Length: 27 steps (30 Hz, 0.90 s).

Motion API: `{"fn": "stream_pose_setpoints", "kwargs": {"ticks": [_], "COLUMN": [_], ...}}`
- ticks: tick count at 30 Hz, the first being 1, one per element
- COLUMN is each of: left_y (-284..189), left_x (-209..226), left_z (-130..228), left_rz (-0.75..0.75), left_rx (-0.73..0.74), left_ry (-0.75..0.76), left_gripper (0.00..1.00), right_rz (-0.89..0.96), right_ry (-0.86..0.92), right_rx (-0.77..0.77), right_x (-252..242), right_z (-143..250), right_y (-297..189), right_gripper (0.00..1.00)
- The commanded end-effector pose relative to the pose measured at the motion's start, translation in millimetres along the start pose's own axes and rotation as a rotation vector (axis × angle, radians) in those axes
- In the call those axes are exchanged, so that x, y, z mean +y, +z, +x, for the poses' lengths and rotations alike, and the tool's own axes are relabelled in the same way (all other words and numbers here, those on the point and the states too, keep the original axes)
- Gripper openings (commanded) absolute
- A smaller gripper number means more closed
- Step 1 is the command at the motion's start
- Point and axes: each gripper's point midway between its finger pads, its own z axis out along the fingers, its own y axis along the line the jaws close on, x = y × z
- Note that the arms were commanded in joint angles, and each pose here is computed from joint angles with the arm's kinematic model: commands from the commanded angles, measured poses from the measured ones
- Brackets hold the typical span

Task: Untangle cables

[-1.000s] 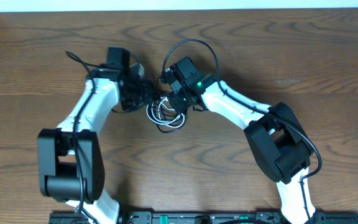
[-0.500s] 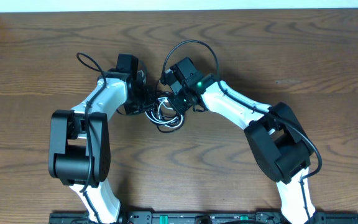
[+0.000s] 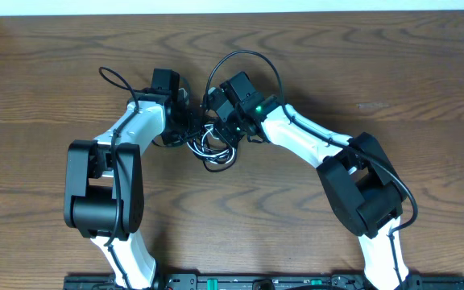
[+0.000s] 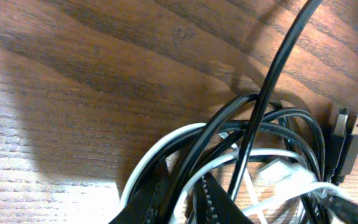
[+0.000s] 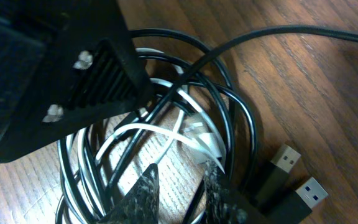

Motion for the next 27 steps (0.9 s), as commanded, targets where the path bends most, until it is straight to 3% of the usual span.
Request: {"fn": "stream_pose_setpoints", "kwargs": {"ticks": [1,27], "left_y": [12.5,12.5], "left_x": [10.4,10.4], "left_z": [6.8,6.8], "left_rz": [-0.032,-0.032], "left_rx": [0.030,0.030], "left_ry": [-0.006,-0.006], "left_gripper": [0.20,0.19], "right_rz": [-0.021,0.036], "right_ry": [-0.072,-0.114], "right_rx": [-0.038,0.039], "right_x": [7.3,-12.0], "right_z": [-13.1,20.7], "right_y": [-14.2,23.6], "right_gripper": [0.21,0.23]}}
